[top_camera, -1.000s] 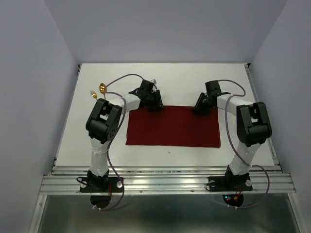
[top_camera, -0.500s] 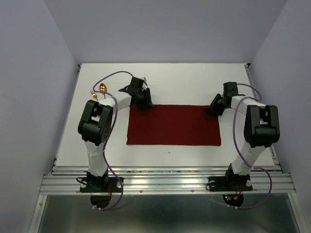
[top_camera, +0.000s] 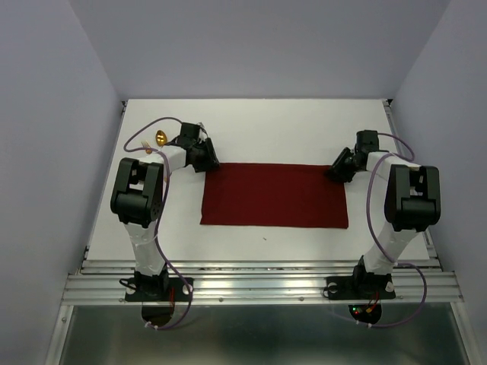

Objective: Fold the napkin into a case and place the utensils inside
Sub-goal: Smooth out the rectangle-folded napkin at the center of the board, then pick up the rectangle-folded napkin from the center of the board.

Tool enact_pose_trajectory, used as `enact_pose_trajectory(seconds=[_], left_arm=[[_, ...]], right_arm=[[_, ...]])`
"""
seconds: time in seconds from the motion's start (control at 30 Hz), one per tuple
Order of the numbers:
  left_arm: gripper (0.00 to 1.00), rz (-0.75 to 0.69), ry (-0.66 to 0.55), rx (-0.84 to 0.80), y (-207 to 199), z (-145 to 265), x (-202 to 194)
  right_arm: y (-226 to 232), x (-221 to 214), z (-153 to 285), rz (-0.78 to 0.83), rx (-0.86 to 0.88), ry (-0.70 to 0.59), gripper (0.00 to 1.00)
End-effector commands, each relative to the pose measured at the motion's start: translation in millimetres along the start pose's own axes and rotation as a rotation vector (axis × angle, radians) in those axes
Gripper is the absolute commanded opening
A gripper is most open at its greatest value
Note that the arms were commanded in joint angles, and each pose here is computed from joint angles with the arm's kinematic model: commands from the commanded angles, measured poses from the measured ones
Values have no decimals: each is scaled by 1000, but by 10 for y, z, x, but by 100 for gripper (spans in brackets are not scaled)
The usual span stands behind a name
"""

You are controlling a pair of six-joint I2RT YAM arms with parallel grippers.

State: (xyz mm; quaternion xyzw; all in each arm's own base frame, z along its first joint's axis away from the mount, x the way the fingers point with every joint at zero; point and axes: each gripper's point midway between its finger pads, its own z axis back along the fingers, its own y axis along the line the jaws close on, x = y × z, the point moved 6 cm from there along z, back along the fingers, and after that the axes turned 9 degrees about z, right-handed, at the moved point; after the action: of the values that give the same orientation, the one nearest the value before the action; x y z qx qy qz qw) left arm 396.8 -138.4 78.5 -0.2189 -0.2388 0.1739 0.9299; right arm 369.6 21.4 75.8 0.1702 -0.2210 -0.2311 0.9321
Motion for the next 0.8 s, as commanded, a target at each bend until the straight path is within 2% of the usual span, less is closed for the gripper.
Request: enact_pose_trajectory(seconds=[0.0,0.2,0.3,0.6,0.67,0.77], left_arm=[[54,7,11,31,93,2,-70],[54,2,-2,41,93,52,-56],[59,-14,-40,20,-10,176,15],[61,-85,-111,-19,-334,561,155],[61,-85,-125,-12,-345,619,177],[61,-80,-130,17,-319,691,172]], right_arm=[[-163,-162,-24,8,-36,62,36],[-55,-3,312,43,-45,-49,39],[-133,-17,413,55,-113,-83,42],[-294,-240,656,75,-199,-110,56],[-340,-304,655,77,-219,-88,62],[-388,-392,625,70,-230,-57,63]])
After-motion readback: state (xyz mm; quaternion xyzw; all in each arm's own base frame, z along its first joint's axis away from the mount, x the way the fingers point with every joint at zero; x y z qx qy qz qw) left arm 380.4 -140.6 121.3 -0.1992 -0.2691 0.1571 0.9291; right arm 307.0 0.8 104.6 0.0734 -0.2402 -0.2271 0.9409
